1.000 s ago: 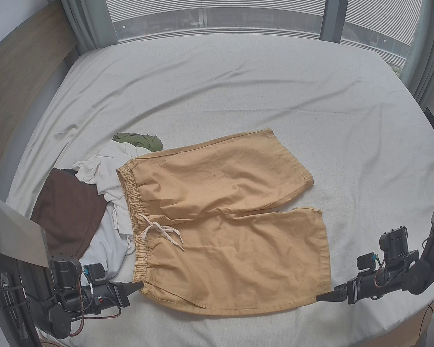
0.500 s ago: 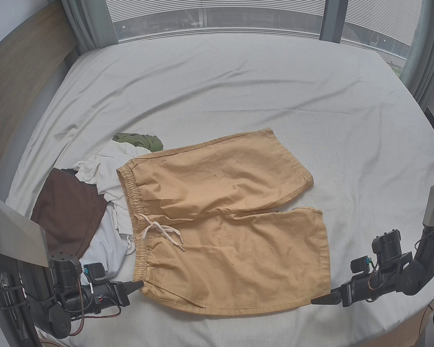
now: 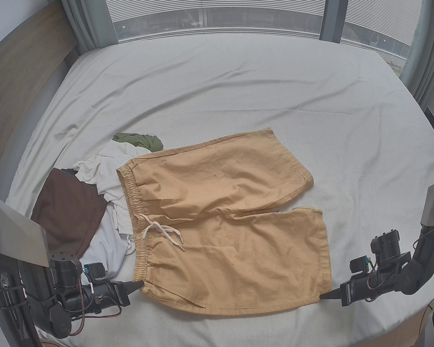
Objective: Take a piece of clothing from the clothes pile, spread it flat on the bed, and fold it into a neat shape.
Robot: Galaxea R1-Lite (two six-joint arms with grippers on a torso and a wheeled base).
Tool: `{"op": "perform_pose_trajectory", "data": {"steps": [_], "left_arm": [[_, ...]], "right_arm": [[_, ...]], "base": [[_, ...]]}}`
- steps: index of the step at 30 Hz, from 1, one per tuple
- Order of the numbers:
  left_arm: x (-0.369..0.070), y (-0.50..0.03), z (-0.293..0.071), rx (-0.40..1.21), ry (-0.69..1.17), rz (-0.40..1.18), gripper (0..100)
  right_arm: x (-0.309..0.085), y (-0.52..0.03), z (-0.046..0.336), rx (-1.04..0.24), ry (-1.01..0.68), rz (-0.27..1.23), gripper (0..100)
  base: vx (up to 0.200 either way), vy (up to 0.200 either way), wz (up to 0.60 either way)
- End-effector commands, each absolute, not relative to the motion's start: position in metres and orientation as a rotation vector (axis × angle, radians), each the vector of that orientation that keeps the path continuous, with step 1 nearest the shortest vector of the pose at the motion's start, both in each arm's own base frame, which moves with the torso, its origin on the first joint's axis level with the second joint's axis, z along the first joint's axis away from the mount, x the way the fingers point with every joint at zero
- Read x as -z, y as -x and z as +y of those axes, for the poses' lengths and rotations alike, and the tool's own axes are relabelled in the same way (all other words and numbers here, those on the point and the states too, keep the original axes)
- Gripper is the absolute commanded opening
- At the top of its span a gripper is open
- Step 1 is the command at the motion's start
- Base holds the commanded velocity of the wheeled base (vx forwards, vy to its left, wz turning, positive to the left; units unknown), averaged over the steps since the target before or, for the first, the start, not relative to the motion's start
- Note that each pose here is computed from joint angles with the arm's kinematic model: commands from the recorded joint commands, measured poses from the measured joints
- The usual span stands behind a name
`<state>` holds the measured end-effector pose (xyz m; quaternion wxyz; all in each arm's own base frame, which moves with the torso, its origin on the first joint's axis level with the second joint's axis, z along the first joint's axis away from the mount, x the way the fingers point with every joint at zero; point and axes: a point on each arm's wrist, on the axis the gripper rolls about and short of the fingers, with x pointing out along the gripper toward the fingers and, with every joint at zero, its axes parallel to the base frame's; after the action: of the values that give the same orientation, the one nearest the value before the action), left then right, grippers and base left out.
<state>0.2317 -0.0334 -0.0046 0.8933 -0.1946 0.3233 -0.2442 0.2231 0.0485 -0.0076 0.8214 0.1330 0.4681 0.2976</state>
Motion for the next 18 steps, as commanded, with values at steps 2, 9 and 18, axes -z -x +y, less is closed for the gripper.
{"op": "perform_pose_trajectory", "data": {"steps": [2, 9, 18], "left_arm": [[0.006, -0.231, -0.034, 0.507, 0.406, 0.679, 0], [0.009, -0.217, -0.034, 0.522, 0.405, 0.736, 0], [0.038, -0.209, -0.023, 0.570, 0.289, 0.823, 0]], "right_arm": [[0.008, -0.221, 0.048, -0.631, -0.283, 1.000, 0], [0.004, -0.214, 0.046, -0.633, -0.273, 1.006, 0], [0.005, -0.201, 0.044, -0.646, -0.245, 1.027, 0]], "base": [[0.000, 0.000, 0.00], [0.000, 0.000, 0.00], [0.000, 0.000, 0.00]]}}
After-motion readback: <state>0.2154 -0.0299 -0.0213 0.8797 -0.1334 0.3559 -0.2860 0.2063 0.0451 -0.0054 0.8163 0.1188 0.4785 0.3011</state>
